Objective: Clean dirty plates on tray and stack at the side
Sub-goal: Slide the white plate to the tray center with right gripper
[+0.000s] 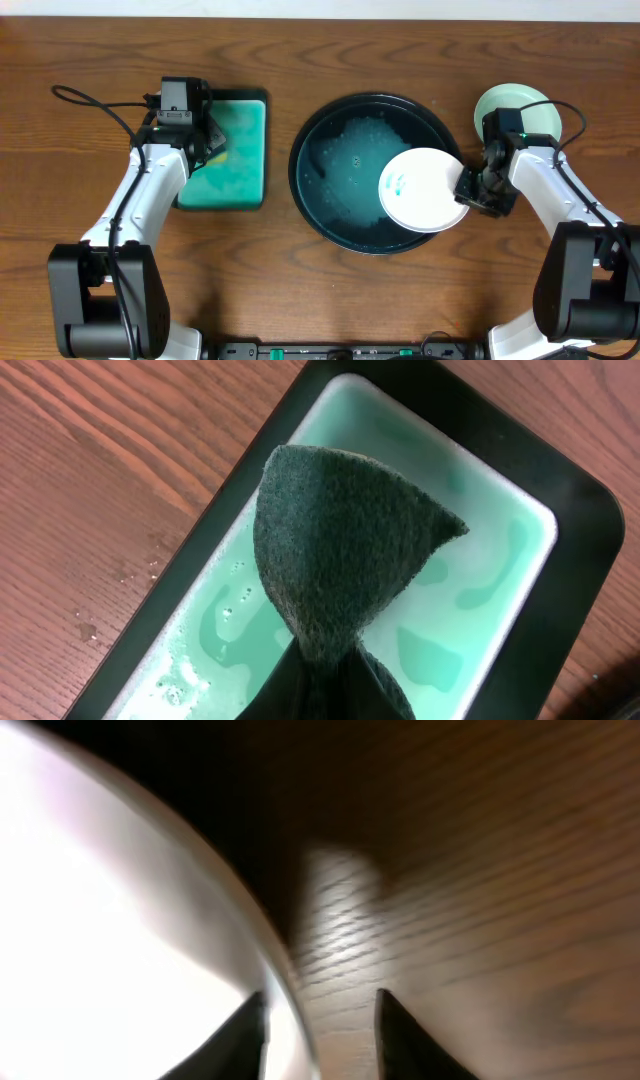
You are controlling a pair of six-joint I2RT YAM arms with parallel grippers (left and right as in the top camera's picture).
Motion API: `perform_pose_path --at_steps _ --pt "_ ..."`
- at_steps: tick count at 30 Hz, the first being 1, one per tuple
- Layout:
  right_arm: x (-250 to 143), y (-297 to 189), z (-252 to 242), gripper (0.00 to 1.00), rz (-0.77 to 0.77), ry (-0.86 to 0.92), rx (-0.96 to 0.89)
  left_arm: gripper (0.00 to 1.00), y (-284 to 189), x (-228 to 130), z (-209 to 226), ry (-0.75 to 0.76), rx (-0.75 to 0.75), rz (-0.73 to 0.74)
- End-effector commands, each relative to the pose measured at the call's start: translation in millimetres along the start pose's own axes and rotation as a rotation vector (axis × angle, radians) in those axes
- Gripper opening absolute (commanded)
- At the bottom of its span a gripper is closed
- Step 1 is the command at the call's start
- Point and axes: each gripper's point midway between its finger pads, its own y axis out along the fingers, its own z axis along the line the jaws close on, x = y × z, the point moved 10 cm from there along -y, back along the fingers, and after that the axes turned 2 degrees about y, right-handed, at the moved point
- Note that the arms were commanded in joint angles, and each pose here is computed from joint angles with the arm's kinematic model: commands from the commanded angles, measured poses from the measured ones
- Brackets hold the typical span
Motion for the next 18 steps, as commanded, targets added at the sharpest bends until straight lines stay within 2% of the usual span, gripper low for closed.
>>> perform_pose_path --at_steps 1,4,10,18 --pt "-2.1 2.3 1.7 0.15 0.024 0.009 0.029 0.07 -0.2 -1.3 2.7 -0.012 0.008 0.000" --pt "-1.9 2.0 1.9 0.01 0.023 0.009 0.031 0.07 -0.2 -1.2 2.7 -0.012 0.008 0.000" --pt "4.7 -7.6 8.2 0.01 0.010 0.002 0.074 0.07 -0.2 -1.1 2.6 -0.012 0.007 -0.002" --pt "25.7 -37.3 38.0 0.01 -0.073 -0.178 0.301 0.07 -0.2 -1.1 2.4 -0.012 0.006 -0.001"
